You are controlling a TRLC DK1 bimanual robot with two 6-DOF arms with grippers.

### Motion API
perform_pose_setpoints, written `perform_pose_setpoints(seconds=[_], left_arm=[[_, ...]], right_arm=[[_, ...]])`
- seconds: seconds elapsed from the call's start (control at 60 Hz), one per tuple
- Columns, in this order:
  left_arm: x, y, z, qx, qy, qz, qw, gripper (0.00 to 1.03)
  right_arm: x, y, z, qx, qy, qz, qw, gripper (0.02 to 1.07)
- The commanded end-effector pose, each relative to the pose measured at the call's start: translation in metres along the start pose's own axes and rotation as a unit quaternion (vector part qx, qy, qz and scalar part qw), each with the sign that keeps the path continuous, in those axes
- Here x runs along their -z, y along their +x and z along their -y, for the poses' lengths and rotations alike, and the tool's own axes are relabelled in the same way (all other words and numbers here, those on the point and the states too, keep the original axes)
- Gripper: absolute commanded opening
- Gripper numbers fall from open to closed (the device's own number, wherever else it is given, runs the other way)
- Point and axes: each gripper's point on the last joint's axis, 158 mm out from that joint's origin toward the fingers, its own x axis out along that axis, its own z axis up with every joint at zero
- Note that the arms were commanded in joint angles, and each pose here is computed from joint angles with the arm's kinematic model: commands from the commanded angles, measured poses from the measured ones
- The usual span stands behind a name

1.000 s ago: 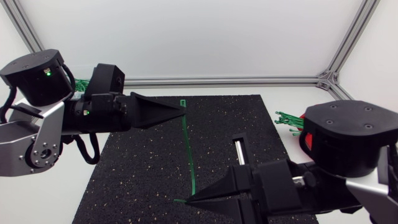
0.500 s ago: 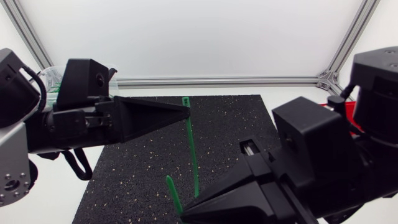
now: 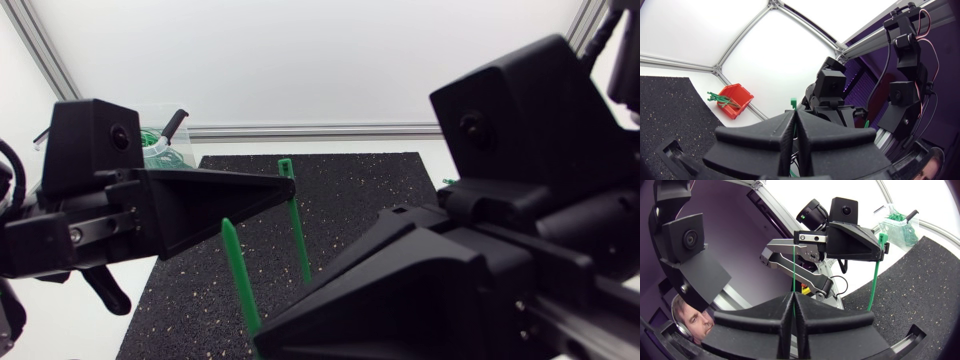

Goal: Take a green cable tie from the red box, thread the tail through the head to close it, then place it in the transparent bin on the left.

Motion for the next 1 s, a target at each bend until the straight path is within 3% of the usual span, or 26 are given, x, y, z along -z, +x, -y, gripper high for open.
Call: perform_pose_setpoints(seconds=[0.0,0.183,0.517,0.983], left_arm=[[0.007,-0.003,0.003,0.003,-0.015,0.001,1.0,0.04],[0.007,-0.004,-0.001,-0.005,-0.009,0.008,1.0,0.04],[0.012,0.0,-0.002,-0.01,0.007,0.011,1.0,0.04],[0.015,0.002,-0.015,-0.024,0.031,0.009,0.999,0.04]], right_arm=[[-0.009,0.001,-0.004,-0.006,0.044,-0.001,0.999,0.08],[-0.022,-0.001,-0.012,-0.012,0.068,0.007,0.998,0.08],[-0.052,-0.021,-0.004,-0.004,0.209,0.043,0.977,0.08],[-0.045,-0.026,0.024,-0.009,0.348,-0.007,0.938,0.08]])
